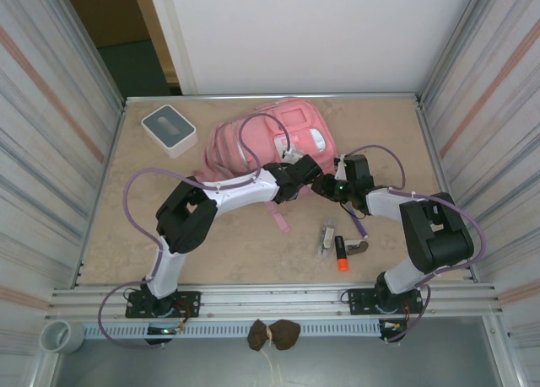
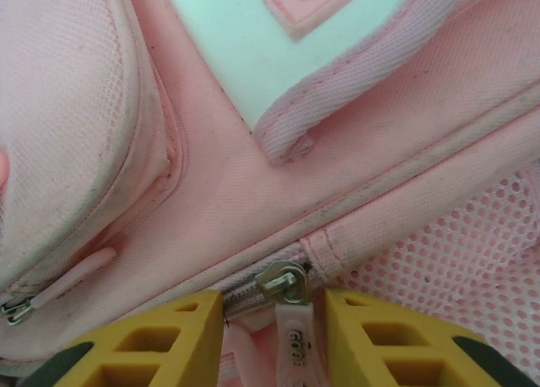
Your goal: Pack the student bag
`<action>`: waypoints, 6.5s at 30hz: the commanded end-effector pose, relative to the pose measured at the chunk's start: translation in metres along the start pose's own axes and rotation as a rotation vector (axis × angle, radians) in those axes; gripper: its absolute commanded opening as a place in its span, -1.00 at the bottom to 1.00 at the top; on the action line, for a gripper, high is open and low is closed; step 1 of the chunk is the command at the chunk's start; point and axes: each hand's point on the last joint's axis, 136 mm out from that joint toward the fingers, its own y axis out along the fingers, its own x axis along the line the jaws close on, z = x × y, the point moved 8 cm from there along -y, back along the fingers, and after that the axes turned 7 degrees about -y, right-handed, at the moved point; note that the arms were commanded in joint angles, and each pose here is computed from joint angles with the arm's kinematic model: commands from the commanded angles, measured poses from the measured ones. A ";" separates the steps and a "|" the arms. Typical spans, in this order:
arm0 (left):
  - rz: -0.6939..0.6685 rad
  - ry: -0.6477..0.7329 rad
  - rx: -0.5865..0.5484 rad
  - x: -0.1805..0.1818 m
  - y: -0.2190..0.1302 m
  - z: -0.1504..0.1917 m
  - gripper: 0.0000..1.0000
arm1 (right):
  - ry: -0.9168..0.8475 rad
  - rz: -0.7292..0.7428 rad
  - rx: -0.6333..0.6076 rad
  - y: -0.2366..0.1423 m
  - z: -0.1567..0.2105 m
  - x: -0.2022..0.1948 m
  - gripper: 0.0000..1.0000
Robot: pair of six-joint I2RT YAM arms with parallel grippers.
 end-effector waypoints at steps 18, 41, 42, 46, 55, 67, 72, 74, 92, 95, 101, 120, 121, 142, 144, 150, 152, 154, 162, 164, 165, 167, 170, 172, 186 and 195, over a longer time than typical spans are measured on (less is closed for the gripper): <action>-0.003 0.043 0.028 0.003 0.000 0.011 -0.72 | 0.014 -0.006 0.029 0.000 0.009 -0.004 -0.43; 0.311 -0.137 -0.076 0.024 -0.022 0.007 -1.00 | 0.064 0.099 -0.071 -0.039 0.008 0.002 0.30; 0.327 -0.151 -0.079 0.025 -0.022 0.007 -1.00 | 0.068 0.106 -0.073 -0.037 0.007 0.002 0.39; 0.367 -0.180 -0.087 0.033 -0.024 0.004 -1.00 | 0.095 0.139 -0.069 -0.020 0.000 0.000 0.48; 0.291 -0.141 -0.076 0.054 -0.028 0.011 -1.00 | 0.078 0.140 -0.125 0.003 -0.019 0.001 -0.42; 0.129 -0.125 -0.021 0.114 -0.025 0.028 -1.00 | 0.048 0.245 -0.197 -0.027 -0.032 -0.020 -1.00; 0.100 -0.154 -0.006 0.141 -0.027 0.038 -1.00 | 0.035 0.233 -0.193 -0.032 -0.046 -0.023 -1.00; 0.113 -0.151 -0.019 0.145 -0.033 0.037 -1.00 | 0.008 0.234 -0.174 -0.030 -0.053 -0.020 -1.00; 0.399 -0.123 -0.126 0.113 -0.083 -0.009 -1.00 | -0.089 0.044 -0.039 -0.051 -0.058 0.051 0.14; 0.414 -0.116 -0.130 0.109 -0.085 -0.011 -1.00 | -0.013 -0.079 -0.003 -0.036 -0.053 0.069 0.24; 0.427 -0.088 -0.129 0.101 -0.088 -0.009 -1.00 | 0.131 -0.149 -0.023 -0.011 -0.058 0.072 0.34; 0.338 -0.032 -0.085 0.119 -0.079 0.012 -1.00 | 0.097 0.093 -0.124 -0.008 -0.078 0.018 -0.97; 0.323 -0.042 -0.080 0.125 -0.076 0.014 -1.00 | 0.091 0.095 -0.121 -0.011 -0.079 0.015 -0.98; 0.561 -0.136 -0.130 0.121 -0.093 -0.014 -1.00 | -0.076 0.078 -0.018 -0.046 -0.095 0.035 0.00; 0.570 -0.125 -0.131 0.116 -0.094 -0.015 -1.00 | -0.117 0.010 -0.013 -0.053 -0.079 0.049 0.12; 0.585 -0.118 -0.123 0.111 -0.095 -0.015 -1.00 | -0.595 -0.018 -0.040 -0.063 -0.029 0.101 0.31; 0.587 -0.113 -0.118 0.112 -0.096 -0.015 -1.00 | -0.763 -0.014 -0.072 -0.059 -0.015 0.114 0.35; 0.595 -0.115 -0.116 0.112 -0.097 -0.016 -1.00 | -0.851 -0.033 -0.090 -0.053 -0.010 0.122 0.35; 0.657 -0.137 -0.096 0.111 -0.098 -0.015 -1.00 | -1.029 -0.070 -0.104 -0.020 -0.012 0.144 0.35; 0.663 -0.142 -0.092 0.112 -0.097 -0.015 -1.00 | -1.056 -0.074 -0.092 -0.013 -0.011 0.145 0.35; 0.666 -0.146 -0.091 0.113 -0.097 -0.015 -1.00 | -1.058 -0.074 -0.089 -0.010 -0.010 0.144 0.34; 0.669 -0.152 -0.091 0.114 -0.097 -0.016 -1.00 | -1.057 -0.070 -0.085 -0.004 -0.010 0.142 0.27; 0.665 -0.154 -0.087 0.116 -0.096 -0.016 -1.00 | -1.056 -0.039 -0.086 -0.001 -0.010 0.139 0.00; 0.654 -0.158 -0.083 0.118 -0.095 -0.015 -1.00 | -1.057 -0.013 -0.098 -0.003 -0.011 0.137 -0.37; 0.572 -0.183 -0.067 0.146 -0.091 -0.007 -1.00 | -0.936 0.154 -0.181 -0.033 -0.026 0.104 -1.00; 0.650 -0.182 -0.068 0.140 -0.095 -0.012 -1.00 | -1.240 -0.051 -0.236 -0.032 -0.006 0.147 0.06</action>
